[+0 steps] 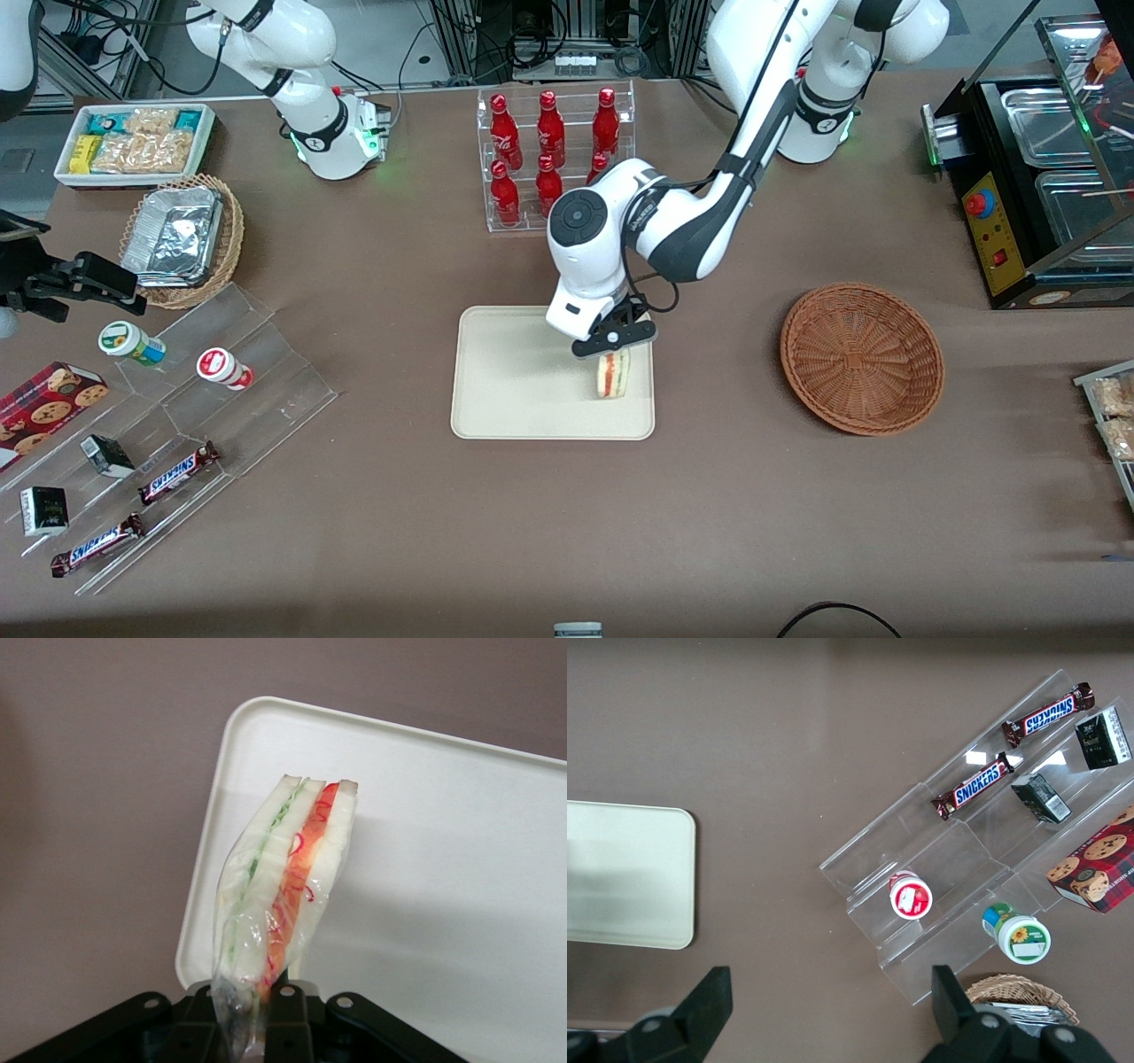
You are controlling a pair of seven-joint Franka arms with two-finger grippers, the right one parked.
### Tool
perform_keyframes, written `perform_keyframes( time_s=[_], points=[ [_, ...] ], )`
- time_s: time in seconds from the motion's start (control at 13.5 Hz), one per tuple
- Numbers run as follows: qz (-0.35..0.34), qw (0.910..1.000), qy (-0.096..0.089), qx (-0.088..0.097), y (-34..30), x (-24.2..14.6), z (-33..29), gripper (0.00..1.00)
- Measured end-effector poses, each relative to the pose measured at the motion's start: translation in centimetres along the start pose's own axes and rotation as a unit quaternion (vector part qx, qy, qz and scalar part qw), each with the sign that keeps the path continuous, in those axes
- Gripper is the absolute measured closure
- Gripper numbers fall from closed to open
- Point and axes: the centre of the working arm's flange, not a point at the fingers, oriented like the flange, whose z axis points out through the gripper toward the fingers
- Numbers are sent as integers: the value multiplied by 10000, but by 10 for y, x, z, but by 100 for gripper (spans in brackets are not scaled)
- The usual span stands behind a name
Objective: Place sandwich from basket to tray
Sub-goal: 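Lower the sandwich onto the cream tray and open the left gripper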
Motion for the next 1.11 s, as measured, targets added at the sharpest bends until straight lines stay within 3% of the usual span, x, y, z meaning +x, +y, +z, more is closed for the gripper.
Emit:
perform_keyframes(
  time_s=[0.37, 1.11],
  points=[
    [23, 9997, 116, 218, 7, -7, 30, 86],
    [50, 9996, 106, 265, 11, -8, 63, 86]
  ],
)
